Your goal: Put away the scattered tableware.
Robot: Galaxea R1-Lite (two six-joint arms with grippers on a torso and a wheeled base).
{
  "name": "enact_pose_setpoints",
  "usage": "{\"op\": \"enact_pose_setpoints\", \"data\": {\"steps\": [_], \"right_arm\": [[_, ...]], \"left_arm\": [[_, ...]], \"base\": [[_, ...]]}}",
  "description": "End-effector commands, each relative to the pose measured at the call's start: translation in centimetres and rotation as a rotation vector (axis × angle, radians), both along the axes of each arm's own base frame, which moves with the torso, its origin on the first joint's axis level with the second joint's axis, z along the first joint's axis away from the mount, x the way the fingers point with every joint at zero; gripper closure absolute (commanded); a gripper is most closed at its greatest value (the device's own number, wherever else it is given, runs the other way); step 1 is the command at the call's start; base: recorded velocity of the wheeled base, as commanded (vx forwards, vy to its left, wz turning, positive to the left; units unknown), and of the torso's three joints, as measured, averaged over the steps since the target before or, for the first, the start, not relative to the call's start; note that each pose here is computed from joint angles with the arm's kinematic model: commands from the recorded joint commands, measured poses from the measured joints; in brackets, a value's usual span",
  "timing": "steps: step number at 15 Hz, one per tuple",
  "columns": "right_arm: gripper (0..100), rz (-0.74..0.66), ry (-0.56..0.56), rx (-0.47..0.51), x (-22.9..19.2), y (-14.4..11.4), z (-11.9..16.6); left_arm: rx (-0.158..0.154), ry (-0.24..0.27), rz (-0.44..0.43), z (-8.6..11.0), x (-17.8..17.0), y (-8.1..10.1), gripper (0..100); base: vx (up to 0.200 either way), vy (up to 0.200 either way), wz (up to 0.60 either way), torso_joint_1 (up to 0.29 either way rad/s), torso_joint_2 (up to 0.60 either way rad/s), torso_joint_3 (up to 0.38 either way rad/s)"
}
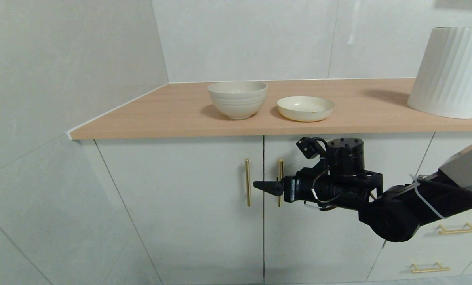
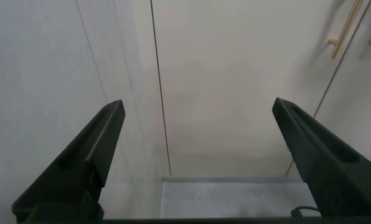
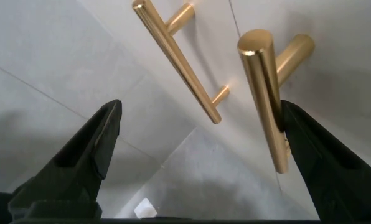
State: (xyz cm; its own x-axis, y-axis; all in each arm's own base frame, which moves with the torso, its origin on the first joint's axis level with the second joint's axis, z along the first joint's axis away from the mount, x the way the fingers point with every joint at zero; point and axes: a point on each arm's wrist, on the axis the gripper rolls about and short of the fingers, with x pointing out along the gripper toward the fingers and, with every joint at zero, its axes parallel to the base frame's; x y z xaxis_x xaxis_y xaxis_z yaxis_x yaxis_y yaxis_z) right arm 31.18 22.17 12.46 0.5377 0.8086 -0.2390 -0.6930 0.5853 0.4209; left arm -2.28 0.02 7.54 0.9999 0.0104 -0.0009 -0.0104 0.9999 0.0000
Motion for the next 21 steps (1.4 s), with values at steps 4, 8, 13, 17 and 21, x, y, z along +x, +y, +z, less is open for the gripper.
{"op": "enact_pose_setpoints", "data": {"steps": [4, 8, 13, 17, 21], "right_arm": [[0, 0.016, 0.012, 0.044, -2.3, -1.1, 0.7], [0, 0.091, 0.024, 0.058, -5.4, -3.0, 2.0], [0, 0.245, 0.057, 0.082, -9.9, -5.8, 2.6], [0, 0.251, 0.073, 0.075, -10.9, -6.5, 2.3], [0, 0.252, 0.081, 0.070, -11.9, -7.2, 2.1]], "left_arm": [[0.000, -0.001, 0.000, 0.0, 0.0, 0.0, 0], [0.000, -0.001, 0.000, 0.0, 0.0, 0.0, 0], [0.000, 0.001, 0.000, 0.0, 0.0, 0.0, 0], [0.000, -0.001, 0.000, 0.0, 0.0, 0.0, 0], [0.000, 0.001, 0.000, 0.0, 0.0, 0.0, 0]], "base": [[0.000, 0.000, 0.00, 0.000, 0.00, 0.000], [0.000, 0.000, 0.00, 0.000, 0.00, 0.000], [0.000, 0.000, 0.00, 0.000, 0.00, 0.000], [0.000, 0.000, 0.00, 0.000, 0.00, 0.000], [0.000, 0.000, 0.00, 0.000, 0.00, 0.000]]}}
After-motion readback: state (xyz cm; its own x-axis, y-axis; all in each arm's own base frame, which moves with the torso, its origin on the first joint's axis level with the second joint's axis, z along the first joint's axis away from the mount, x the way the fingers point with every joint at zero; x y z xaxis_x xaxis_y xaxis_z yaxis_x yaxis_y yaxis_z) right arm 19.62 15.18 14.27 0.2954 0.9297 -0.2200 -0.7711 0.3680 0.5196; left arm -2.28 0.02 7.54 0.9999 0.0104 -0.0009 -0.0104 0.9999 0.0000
